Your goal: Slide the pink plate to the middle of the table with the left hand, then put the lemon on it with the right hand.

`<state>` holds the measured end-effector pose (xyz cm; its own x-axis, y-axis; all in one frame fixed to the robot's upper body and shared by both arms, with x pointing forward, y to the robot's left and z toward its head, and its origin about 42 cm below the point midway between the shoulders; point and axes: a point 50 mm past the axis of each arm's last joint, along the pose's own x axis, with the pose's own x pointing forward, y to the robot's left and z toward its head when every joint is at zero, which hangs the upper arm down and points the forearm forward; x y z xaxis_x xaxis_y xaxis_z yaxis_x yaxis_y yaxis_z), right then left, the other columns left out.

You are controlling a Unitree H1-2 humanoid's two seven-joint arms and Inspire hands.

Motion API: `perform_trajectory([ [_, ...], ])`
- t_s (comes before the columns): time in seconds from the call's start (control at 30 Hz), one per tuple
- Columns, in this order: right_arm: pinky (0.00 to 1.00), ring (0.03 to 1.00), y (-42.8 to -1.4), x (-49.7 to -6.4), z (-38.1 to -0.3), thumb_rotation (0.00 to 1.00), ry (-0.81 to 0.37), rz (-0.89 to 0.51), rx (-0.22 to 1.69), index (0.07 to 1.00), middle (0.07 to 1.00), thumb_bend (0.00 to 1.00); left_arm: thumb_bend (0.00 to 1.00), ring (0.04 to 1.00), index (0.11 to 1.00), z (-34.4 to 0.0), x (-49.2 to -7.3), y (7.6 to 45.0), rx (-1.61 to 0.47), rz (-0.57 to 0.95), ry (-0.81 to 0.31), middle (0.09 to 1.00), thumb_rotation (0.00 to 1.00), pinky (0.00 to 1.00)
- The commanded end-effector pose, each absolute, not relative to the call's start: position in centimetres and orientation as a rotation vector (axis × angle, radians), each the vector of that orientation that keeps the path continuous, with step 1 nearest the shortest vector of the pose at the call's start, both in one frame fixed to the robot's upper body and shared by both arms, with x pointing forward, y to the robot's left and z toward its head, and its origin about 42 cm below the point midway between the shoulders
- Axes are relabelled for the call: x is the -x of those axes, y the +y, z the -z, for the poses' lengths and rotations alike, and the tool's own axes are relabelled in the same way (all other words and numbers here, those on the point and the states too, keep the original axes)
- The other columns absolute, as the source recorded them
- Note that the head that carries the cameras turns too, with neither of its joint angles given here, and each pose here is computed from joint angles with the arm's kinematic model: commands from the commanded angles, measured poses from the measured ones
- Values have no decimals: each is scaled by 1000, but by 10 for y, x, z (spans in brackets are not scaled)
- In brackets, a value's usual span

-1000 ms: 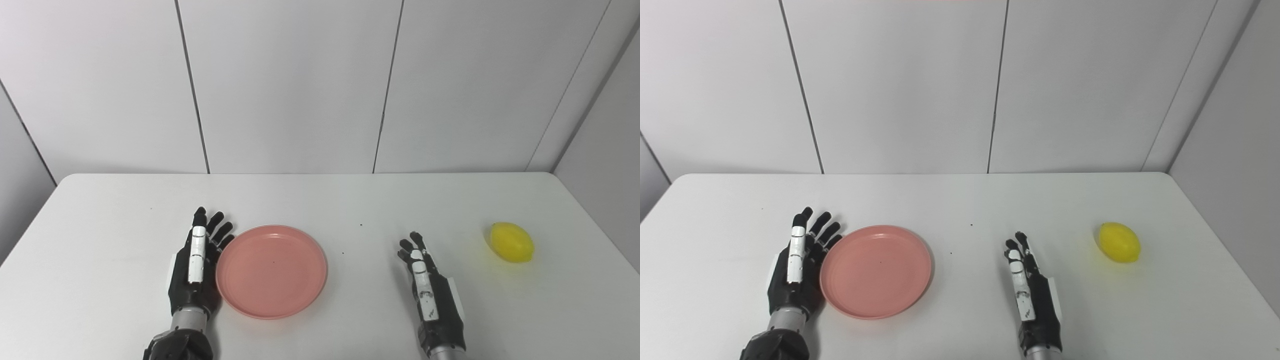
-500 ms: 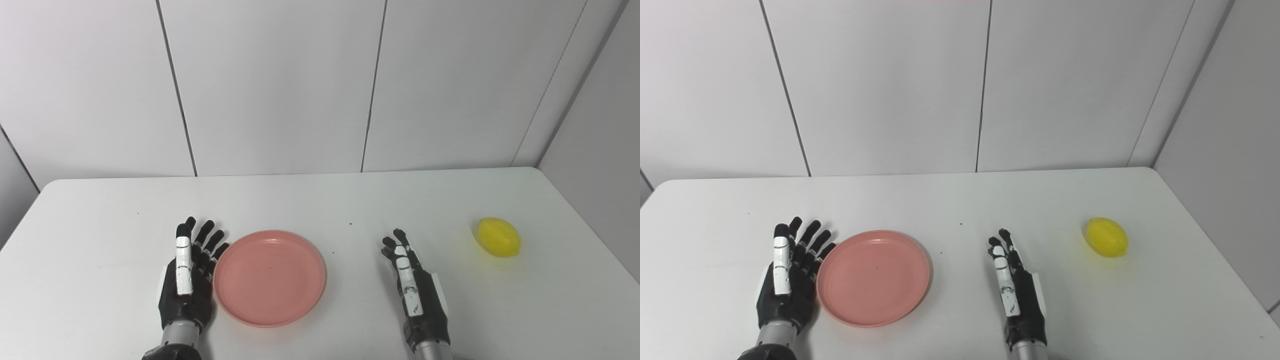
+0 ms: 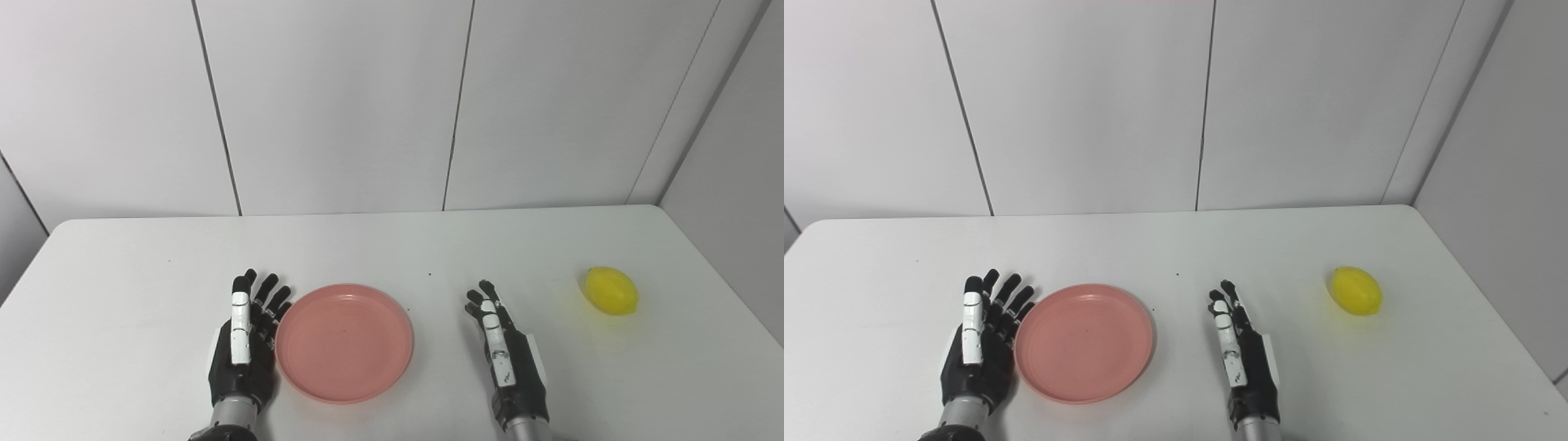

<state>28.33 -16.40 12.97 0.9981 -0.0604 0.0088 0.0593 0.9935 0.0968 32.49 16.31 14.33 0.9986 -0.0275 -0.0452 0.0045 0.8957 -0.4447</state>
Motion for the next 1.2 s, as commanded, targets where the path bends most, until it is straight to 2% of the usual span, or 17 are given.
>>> perform_trajectory([
  [0.0,1000,878,-159,-283,-133,917,-16,67,-88,914,887,759,733,891,984,-145,-324,155,481,22,51,934,829,915],
  [0.1,971,890,-163,-281,-138,928,-58,127,-35,890,916,735,747,892,988,-145,-325,154,483,22,48,933,826,925],
  [0.2,946,889,-168,-280,-148,949,-116,189,18,835,887,687,748,890,991,-145,-327,155,481,20,44,932,832,921],
  [0.3,856,835,-175,-280,-164,966,-195,241,116,791,823,673,752,894,994,-145,-329,156,481,22,36,932,827,923],
  [0.37,814,795,-180,-281,-174,976,-222,255,190,794,800,680,758,897,993,-145,-331,157,480,23,32,930,820,926],
  [0.43,795,767,-186,-283,-184,943,-249,257,237,794,784,682,758,904,997,-144,-333,158,477,31,31,934,823,936],
  [0.5,712,730,-194,-288,-193,913,-280,251,307,766,755,676,760,904,999,-144,-334,158,477,34,32,937,821,936],
  [0.6,655,718,-205,-296,-207,917,-311,240,510,742,751,680,756,905,998,-143,-336,159,494,38,38,939,813,940],
  [0.7,595,689,-215,-303,-215,951,-329,257,804,726,729,749,742,912,1000,-142,-337,160,509,43,39,944,813,964],
  [0.73,598,689,-218,-305,-216,953,-331,263,886,726,728,752,742,912,1000,-142,-338,160,509,45,39,944,814,965],
  [0.8,712,725,-222,-308,-221,931,-334,271,1000,737,746,765,732,910,1000,-142,-338,160,506,45,40,941,834,966],
  [0.87,758,739,-227,-310,-225,917,-337,279,1057,742,752,766,729,908,1000,-143,-339,160,505,45,41,940,844,966],
  [0.97,753,728,-233,-314,-231,864,-357,298,1111,734,738,768,719,913,1000,-143,-339,161,506,47,41,942,861,978],
  [1.17,776,723,-245,-323,-240,866,-437,328,1235,730,722,769,710,917,1000,-141,-340,162,508,51,43,950,872,984],
])
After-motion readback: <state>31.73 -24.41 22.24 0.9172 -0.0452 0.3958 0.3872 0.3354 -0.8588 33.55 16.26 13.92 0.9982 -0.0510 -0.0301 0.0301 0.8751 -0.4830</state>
